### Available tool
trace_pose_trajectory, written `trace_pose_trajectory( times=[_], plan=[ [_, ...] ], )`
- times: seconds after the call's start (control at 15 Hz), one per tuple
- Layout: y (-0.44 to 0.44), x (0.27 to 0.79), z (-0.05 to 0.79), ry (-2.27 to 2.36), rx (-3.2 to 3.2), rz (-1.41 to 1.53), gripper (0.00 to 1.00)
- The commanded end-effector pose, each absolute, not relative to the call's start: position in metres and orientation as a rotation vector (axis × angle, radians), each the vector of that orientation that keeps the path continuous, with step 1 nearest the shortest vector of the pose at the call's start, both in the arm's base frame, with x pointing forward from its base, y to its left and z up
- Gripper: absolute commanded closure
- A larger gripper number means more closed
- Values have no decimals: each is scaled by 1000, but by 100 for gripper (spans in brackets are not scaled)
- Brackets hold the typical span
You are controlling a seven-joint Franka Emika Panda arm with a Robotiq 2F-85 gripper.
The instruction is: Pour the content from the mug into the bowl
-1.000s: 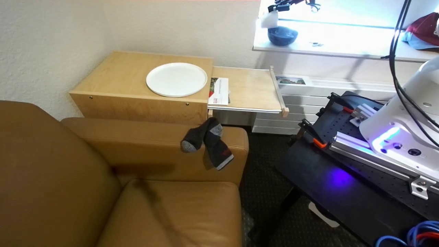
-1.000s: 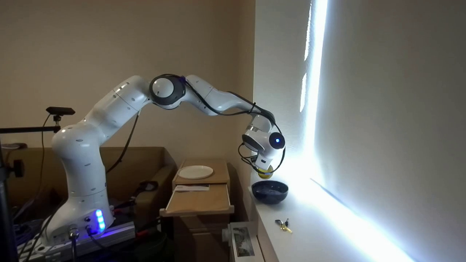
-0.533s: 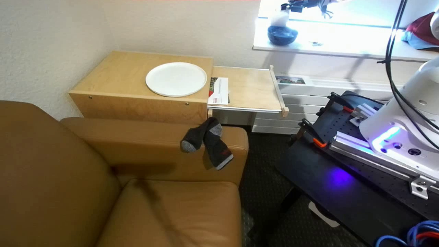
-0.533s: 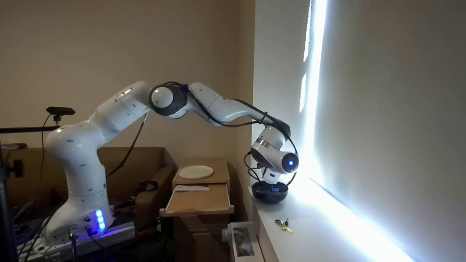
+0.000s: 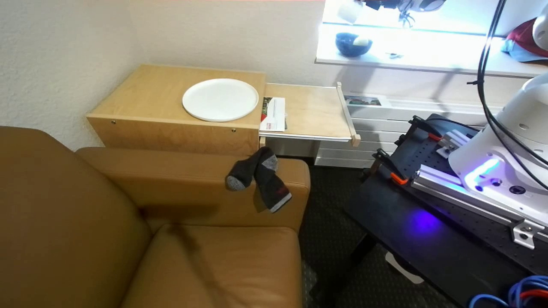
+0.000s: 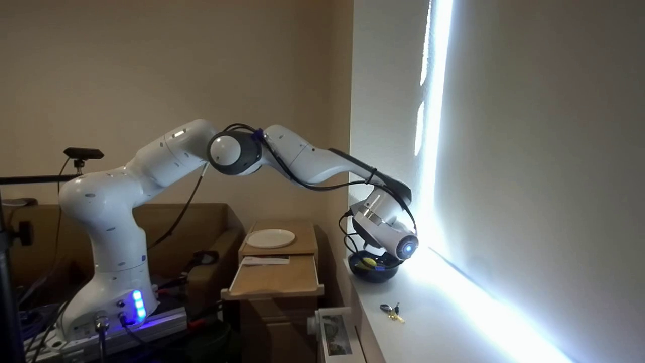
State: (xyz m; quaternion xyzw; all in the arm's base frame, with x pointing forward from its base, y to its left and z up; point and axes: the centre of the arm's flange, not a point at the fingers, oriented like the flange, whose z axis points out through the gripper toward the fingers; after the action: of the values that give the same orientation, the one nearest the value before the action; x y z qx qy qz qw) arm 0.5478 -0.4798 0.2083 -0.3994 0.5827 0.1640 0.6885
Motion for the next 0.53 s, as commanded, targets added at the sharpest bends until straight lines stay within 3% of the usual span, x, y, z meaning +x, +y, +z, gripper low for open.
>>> trace_pose_trajectory(
  times=[0.0, 0.47],
  plan=[
    [-467, 561, 196, 1211, -886, 448, 96],
    [-479, 560, 242, 1364, -1141, 396, 96]
  ],
)
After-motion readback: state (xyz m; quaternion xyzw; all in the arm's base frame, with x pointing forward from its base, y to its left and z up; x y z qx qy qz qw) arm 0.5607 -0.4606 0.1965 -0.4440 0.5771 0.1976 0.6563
